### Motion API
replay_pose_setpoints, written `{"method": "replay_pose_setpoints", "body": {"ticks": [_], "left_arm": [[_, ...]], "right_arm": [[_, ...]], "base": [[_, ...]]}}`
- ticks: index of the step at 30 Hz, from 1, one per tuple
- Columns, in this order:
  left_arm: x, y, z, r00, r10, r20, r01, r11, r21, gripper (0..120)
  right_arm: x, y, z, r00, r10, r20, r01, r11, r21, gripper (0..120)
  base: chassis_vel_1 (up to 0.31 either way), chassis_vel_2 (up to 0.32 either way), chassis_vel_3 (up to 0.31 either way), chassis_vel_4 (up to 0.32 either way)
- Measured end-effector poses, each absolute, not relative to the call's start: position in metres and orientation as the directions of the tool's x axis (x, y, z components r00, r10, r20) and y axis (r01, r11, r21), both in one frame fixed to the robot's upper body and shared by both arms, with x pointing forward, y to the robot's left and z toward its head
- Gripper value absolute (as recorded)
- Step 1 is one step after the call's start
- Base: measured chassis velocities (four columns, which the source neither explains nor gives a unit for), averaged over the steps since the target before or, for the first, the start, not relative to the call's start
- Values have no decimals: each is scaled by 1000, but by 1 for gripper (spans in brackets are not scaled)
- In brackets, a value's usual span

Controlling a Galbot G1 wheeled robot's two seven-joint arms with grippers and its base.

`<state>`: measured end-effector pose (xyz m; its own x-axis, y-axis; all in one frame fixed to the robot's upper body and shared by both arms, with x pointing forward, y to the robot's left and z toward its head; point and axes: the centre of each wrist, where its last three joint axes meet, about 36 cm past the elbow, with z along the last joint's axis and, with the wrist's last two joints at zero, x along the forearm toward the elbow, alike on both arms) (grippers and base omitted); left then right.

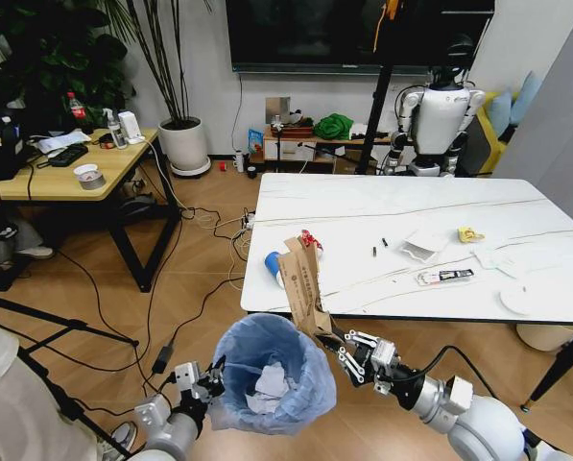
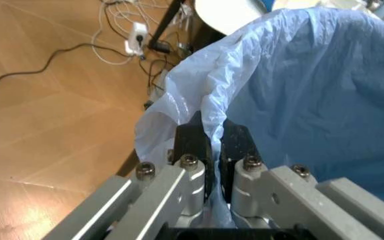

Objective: Pick up the trash bin and place the trash from the table into it.

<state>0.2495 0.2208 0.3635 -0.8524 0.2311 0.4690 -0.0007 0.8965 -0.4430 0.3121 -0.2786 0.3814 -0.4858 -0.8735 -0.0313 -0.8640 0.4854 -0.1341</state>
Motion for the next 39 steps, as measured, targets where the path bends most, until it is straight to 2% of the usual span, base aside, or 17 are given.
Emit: {"method": "replay_pose_setpoints", "body": {"ticks": [16,24,27,30,34,36,39], "left_arm": [[267,224,351,-819,291,494,62,901,-429,0],[271,220,348,-823,292,487,51,892,-449,0],[271,214,350,-824,307,476,60,883,-465,0],[270,213,351,-825,309,473,62,881,-469,0],[267,210,351,-825,313,471,67,881,-468,0],[266,210,351,-825,313,471,68,881,-467,0],[264,210,352,-826,312,469,68,882,-467,0]], "right_arm": [[318,-273,365,-382,-924,11,-916,377,-138,5],[321,-273,362,-375,-927,15,-919,370,-137,5],[319,-273,356,-373,-928,27,-921,366,-136,20],[319,-273,355,-372,-928,31,-921,364,-137,26],[317,-276,353,-375,-926,37,-920,367,-139,44],[318,-277,353,-376,-926,38,-919,368,-141,46],[317,-279,352,-380,-924,42,-917,371,-144,61]], "base": [[0,0,0,0],[0,0,0,0],[0,0,0,0],[0,0,0,0],[0,0,0,0],[0,0,0,0],[0,0,0,0]]}}
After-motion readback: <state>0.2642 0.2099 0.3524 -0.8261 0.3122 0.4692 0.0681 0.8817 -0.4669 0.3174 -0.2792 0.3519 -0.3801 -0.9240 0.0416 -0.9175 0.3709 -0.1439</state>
